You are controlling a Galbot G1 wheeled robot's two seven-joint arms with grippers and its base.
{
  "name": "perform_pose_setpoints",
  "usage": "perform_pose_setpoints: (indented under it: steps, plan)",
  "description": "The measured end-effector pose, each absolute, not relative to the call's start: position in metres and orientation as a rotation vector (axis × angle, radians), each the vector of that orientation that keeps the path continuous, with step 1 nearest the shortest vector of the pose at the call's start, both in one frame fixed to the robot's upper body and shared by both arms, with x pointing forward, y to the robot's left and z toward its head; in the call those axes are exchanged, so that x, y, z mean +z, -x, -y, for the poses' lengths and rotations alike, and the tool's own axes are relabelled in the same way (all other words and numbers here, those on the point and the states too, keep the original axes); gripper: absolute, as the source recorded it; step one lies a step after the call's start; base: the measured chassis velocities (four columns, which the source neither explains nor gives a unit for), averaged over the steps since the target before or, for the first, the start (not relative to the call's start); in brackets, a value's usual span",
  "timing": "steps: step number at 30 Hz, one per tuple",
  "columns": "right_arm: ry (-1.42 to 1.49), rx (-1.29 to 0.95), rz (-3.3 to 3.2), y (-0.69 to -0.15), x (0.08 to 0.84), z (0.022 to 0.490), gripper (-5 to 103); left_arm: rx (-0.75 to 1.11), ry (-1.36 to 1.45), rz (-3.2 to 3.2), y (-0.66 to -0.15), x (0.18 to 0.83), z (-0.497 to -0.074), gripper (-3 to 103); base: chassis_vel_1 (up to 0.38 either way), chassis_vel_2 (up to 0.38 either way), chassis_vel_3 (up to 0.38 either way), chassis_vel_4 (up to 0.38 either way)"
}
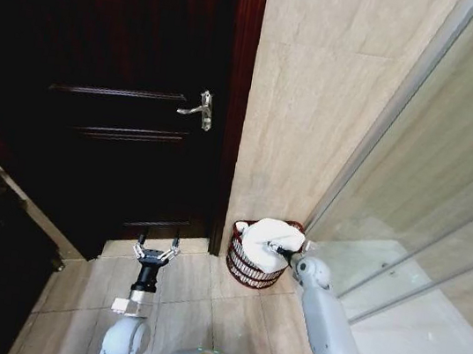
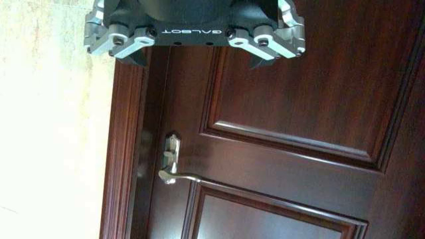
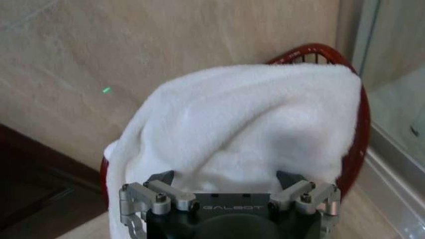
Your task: Discard the used towel into the hamper.
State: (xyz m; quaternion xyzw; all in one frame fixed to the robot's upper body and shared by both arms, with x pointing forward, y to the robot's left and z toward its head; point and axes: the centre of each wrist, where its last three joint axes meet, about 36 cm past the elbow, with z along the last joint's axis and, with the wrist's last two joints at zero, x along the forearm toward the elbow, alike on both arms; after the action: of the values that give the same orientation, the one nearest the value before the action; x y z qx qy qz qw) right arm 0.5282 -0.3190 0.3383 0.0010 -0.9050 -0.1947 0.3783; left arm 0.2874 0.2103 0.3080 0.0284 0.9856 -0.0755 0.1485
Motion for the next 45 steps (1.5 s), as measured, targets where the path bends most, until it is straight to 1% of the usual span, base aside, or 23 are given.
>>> perform_pose_setpoints:
  steps: [5, 8, 9, 14, 17, 20, 24, 29, 34, 37, 39, 41, 42, 45]
  plan:
    - [-0.011, -0.465, 2.321, -0.553, 0.345, 0.327, 100, -0.212, -0.067, -2.827, -0.284, 0.314, -0.211, 100, 0.000, 0.000, 0.000, 0.000]
    - [-0.022, -0.392, 2.314, -0.572, 0.345, 0.335, 100, -0.211, -0.054, -2.828, -0.281, 0.314, -0.212, 100, 0.000, 0.000, 0.000, 0.000]
    - [-0.022, -0.392, 2.314, -0.572, 0.345, 0.335, 100, -0.211, -0.054, -2.828, -0.281, 0.314, -0.212, 100, 0.000, 0.000, 0.000, 0.000]
    - [-0.095, -0.256, 2.300, -0.585, 0.344, 0.342, 100, -0.213, -0.045, -2.832, -0.276, 0.312, -0.212, 100, 0.000, 0.000, 0.000, 0.000]
    - [-0.122, -0.196, 2.291, -0.588, 0.342, 0.338, 100, -0.213, -0.044, -2.831, -0.276, 0.312, -0.212, 100, 0.000, 0.000, 0.000, 0.000]
    - [-0.194, -0.108, 2.261, -0.589, 0.334, 0.322, 100, -0.216, -0.047, -2.827, -0.277, 0.312, -0.211, 100, 0.000, 0.000, 0.000, 0.000]
    - [-0.225, -0.079, 2.239, -0.584, 0.324, 0.305, 100, -0.213, -0.051, -2.819, -0.278, 0.316, -0.211, 100, 0.000, 0.000, 0.000, 0.000]
    - [-0.200, -0.074, 2.238, -0.581, 0.321, 0.303, 100, -0.214, -0.051, -2.814, -0.278, 0.319, -0.213, 100, 0.000, 0.000, 0.000, 0.000]
    - [-0.116, -0.075, 2.335, -0.565, 0.348, 0.306, 100, -0.220, -0.051, -2.812, -0.279, 0.319, -0.213, 100, 0.000, 0.000, 0.000, 0.000]
    - [-0.105, -0.034, 2.409, -0.534, 0.371, 0.310, 100, -0.225, -0.060, -2.810, -0.281, 0.317, -0.211, 100, 0.000, 0.000, 0.000, 0.000]
    - [-0.104, -0.021, 2.427, -0.526, 0.377, 0.309, 100, -0.226, -0.063, -2.808, -0.281, 0.318, -0.211, 100, 0.000, 0.000, 0.000, 0.000]
    - [-0.111, 0.004, 2.470, -0.503, 0.392, 0.307, 100, -0.227, -0.069, -2.805, -0.282, 0.318, -0.210, 100, 0.000, 0.000, 0.000, 0.000]
    - [-0.111, 0.004, 2.470, -0.503, 0.392, 0.307, 100, -0.227, -0.069, -2.805, -0.282, 0.318, -0.210, 100, 0.000, 0.000, 0.000, 0.000]
    - [-0.113, 0.019, 2.535, -0.476, 0.407, 0.301, 100, -0.231, -0.075, -2.798, -0.284, 0.320, -0.210, 100, 0.000, 0.000, 0.000, 0.000]
